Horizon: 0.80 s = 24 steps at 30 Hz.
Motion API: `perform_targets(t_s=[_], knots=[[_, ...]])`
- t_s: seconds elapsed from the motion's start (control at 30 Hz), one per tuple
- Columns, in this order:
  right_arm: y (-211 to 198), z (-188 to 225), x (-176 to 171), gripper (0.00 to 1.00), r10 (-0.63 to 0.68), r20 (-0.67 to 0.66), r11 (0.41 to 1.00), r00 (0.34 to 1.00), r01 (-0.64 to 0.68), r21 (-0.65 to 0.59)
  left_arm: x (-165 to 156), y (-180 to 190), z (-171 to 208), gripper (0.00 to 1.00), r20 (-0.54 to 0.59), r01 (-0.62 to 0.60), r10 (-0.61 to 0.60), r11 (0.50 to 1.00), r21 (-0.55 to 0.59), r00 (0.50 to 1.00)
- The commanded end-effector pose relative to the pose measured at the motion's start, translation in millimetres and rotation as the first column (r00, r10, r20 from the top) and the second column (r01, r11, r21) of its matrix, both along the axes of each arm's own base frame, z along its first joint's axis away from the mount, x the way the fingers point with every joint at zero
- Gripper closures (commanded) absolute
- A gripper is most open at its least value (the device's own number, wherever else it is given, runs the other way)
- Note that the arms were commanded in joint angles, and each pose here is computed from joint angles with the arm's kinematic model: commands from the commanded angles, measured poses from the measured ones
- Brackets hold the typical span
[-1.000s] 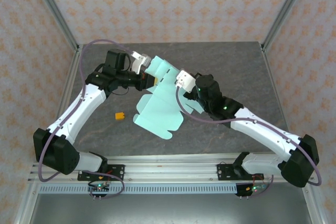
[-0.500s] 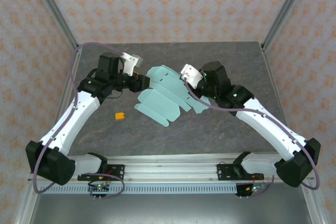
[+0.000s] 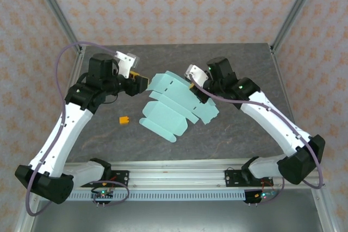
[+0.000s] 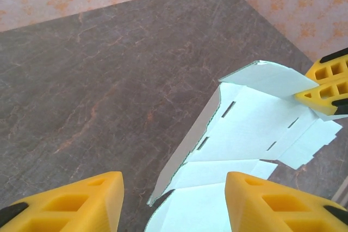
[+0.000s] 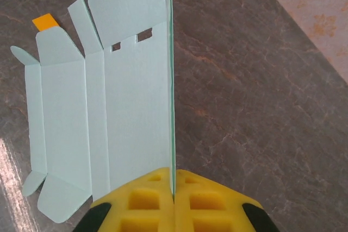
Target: Fold the paper box
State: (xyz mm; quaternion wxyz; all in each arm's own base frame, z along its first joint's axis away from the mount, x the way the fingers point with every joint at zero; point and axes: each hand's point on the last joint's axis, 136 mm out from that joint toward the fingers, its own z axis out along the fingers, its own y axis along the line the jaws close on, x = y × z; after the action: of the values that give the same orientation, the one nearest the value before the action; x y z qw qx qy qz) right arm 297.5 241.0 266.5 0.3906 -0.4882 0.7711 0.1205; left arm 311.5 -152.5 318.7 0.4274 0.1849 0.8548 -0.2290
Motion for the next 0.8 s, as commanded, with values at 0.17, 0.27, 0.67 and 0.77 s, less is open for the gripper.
perform_targets(t_s=[0.17,0.27,0.67,0.77], knots=[[-11,-27,24,1.00,-0.066,-0.132,0.996,0.989,0.058,-0.068,23,2,-46,0.47,-0.101,-0.133,0.136,0.990,0.036,0.986],[-12,-36,38,1.00,-0.130,-0.151,0.990,0.980,0.120,-0.073,15,-8,-60,0.48,-0.128,-0.185,0.184,0.983,0.005,0.975],[-16,-71,70,1.00,-0.261,-0.239,0.963,0.935,0.234,-0.136,14,-110,-154,0.61,-0.256,-0.145,0.085,0.964,-0.224,0.963],[-15,-73,73,1.00,-0.268,-0.234,0.961,0.934,0.242,-0.134,23,-125,-173,0.65,-0.265,-0.142,0.088,0.970,-0.195,0.960]])
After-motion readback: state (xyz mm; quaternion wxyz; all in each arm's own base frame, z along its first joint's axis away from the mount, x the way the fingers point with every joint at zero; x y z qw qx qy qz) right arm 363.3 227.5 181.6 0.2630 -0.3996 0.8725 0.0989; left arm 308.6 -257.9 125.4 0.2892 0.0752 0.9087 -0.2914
